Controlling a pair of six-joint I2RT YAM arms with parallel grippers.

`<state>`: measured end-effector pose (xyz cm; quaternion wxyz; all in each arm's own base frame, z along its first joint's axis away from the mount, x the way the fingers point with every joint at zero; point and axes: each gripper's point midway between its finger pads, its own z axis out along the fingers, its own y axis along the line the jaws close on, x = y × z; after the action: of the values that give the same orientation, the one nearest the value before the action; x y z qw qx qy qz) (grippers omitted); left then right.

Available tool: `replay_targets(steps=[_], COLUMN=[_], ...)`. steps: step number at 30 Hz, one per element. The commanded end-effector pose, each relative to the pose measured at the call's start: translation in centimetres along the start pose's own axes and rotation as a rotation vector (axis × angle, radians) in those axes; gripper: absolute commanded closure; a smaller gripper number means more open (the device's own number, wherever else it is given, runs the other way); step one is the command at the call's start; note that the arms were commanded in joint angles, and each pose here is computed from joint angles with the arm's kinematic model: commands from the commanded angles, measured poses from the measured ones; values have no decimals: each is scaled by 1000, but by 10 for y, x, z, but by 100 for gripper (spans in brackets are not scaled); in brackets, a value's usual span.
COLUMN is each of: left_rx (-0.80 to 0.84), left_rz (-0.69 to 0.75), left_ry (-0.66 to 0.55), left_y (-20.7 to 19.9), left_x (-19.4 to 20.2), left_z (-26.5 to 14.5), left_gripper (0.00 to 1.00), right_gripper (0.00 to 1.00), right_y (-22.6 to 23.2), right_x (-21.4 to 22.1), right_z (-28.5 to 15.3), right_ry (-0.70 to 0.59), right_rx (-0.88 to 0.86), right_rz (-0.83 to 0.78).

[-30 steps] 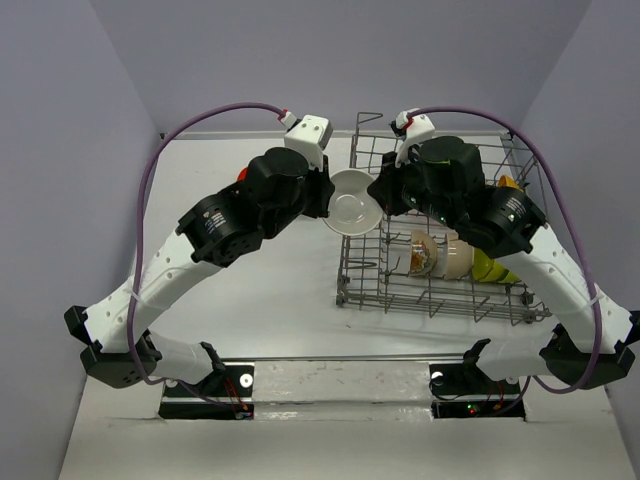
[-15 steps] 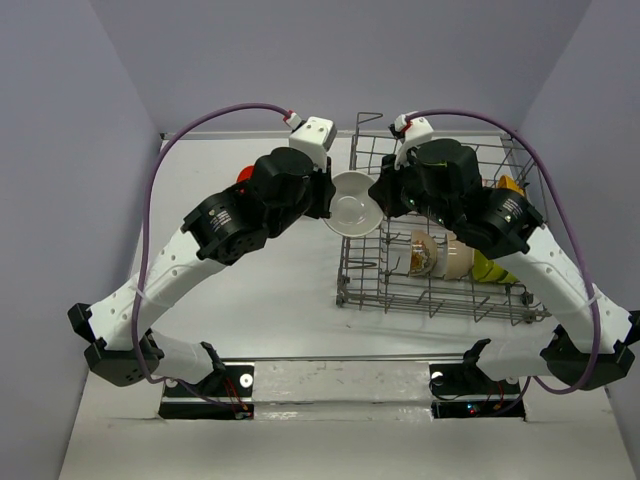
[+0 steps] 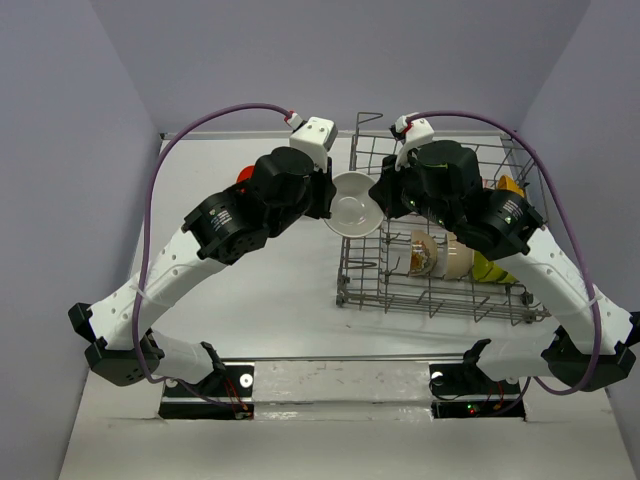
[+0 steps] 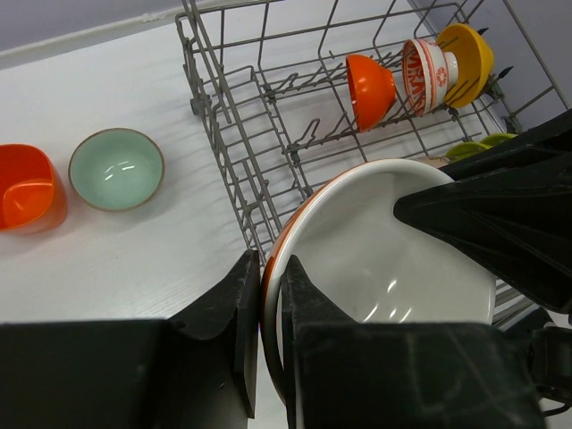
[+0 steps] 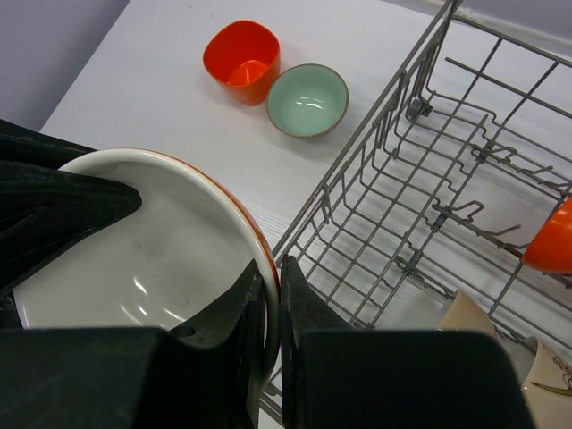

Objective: Load the bowls into the dish rack
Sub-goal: Pass from the right arm to the left

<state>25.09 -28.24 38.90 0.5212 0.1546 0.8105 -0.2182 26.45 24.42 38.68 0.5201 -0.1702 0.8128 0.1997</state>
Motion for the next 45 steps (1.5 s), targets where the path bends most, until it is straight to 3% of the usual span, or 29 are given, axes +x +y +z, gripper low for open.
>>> replay_targets(steps=[1,15,18,22,30,33,39,45], left_rx=[70,91,92,92,100,91,64,54], left_rz=[-61,-64,-63,-61,-72,-72,-61,-52], left_ry=[-89,-84,-82,-76,-79,-74,-54,-39], left_y=[-12,-17,-17,-17,-17,-15,-12,-14], left_x=[-26,-26,-26,-24,-23,-22,-15,-12], left_z=[-11,-11,-11,-10,-12,-12,-7,5], left_gripper=[100,100,100,100,100,100,100,100], right_gripper=[98,96,91,68,54,39,34,35], right_y=[2,1,0,-9,-13,-22,-45,-39], right_x=[-22,-20,-20,-21,-21,-24,-52,-77], right_z=[-12,-13,-14,-16,-15,-17,-49,-83], right_ry=[-91,-88,-92,-102,-97,-112,-220,-277], right_rx=[-21,-21,-14,29,55,103,209,139], right_rz=[13,13,15,16,10,11,34,16])
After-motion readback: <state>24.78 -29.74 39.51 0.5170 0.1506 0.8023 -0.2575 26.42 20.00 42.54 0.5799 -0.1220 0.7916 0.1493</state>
